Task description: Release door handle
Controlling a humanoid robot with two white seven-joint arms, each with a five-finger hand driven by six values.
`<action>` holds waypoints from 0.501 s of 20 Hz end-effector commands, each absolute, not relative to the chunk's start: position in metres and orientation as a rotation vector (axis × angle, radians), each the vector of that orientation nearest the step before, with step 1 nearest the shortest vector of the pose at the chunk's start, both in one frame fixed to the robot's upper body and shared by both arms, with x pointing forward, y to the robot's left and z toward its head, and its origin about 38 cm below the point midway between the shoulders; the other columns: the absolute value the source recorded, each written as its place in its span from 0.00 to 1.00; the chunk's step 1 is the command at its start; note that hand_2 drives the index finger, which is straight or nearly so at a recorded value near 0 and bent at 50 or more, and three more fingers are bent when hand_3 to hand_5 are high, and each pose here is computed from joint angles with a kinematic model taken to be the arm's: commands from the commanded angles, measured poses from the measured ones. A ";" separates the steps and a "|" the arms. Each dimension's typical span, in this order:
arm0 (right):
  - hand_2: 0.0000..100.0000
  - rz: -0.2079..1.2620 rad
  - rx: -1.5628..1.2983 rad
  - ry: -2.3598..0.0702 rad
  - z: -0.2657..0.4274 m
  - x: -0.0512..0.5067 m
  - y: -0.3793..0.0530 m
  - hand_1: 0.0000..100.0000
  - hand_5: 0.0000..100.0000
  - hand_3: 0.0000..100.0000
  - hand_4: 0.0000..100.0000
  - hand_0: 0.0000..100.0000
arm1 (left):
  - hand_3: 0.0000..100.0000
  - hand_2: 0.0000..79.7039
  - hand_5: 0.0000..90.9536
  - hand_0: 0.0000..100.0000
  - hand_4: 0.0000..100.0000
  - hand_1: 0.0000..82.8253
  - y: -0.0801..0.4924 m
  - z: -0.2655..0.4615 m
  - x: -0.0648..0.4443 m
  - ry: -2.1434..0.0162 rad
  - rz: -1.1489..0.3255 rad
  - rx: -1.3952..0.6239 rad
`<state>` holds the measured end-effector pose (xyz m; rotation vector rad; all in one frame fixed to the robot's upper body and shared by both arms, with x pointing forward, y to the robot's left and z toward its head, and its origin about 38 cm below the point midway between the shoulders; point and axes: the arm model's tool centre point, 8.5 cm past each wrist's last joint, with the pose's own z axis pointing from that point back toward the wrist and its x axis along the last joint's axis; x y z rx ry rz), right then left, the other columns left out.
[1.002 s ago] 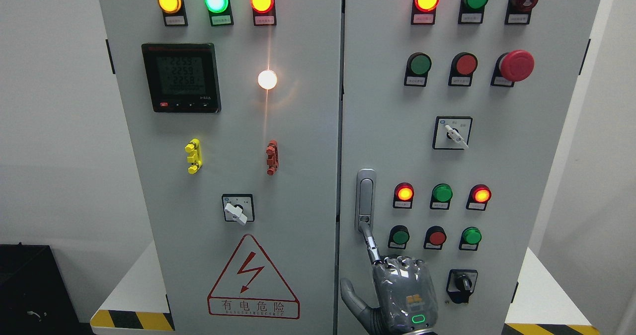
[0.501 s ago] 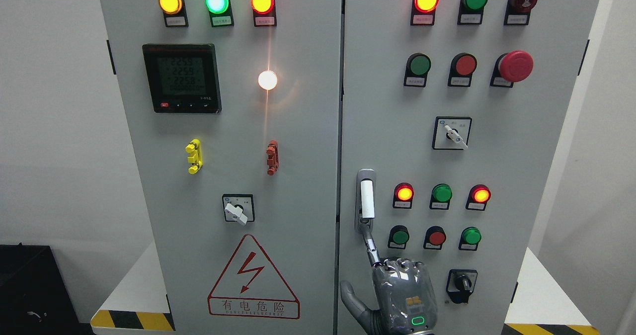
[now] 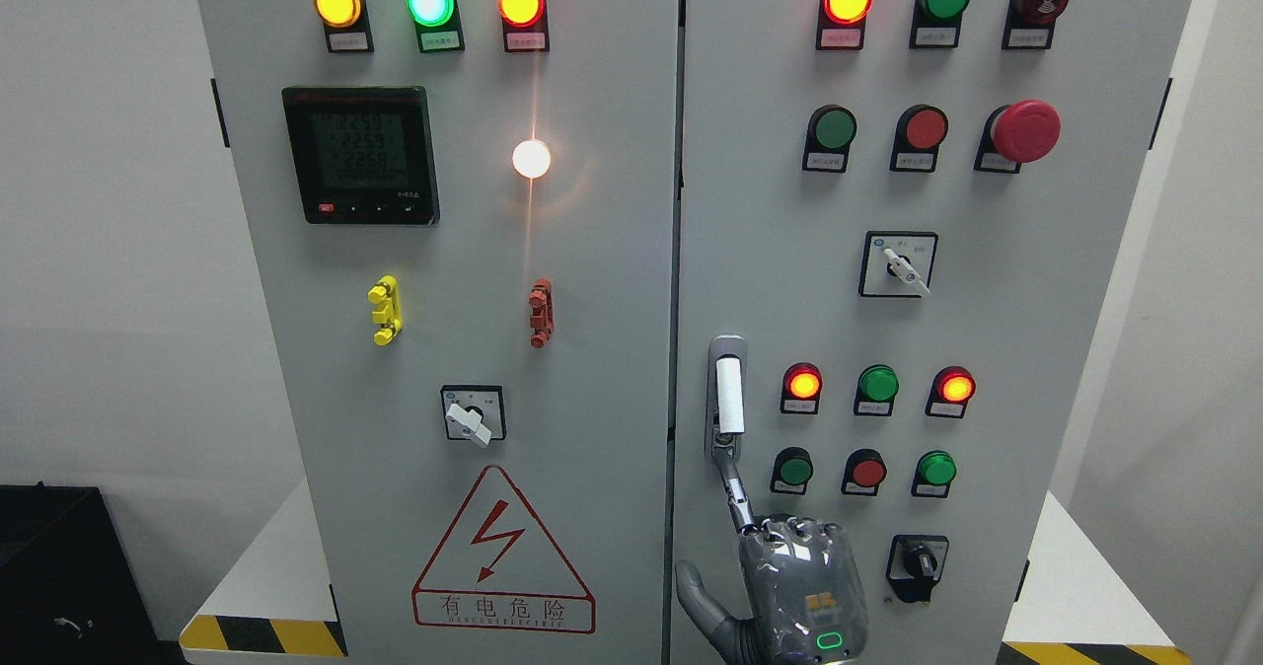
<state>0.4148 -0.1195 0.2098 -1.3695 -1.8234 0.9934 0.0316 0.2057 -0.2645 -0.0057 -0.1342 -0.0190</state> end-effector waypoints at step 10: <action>0.08 0.984 -1.387 -1.844 0.216 0.413 -0.120 0.25 1.00 1.00 1.00 0.37 | 0.00 0.00 0.00 0.12 0.00 0.67 0.206 -0.265 0.021 -0.118 -0.016 -0.005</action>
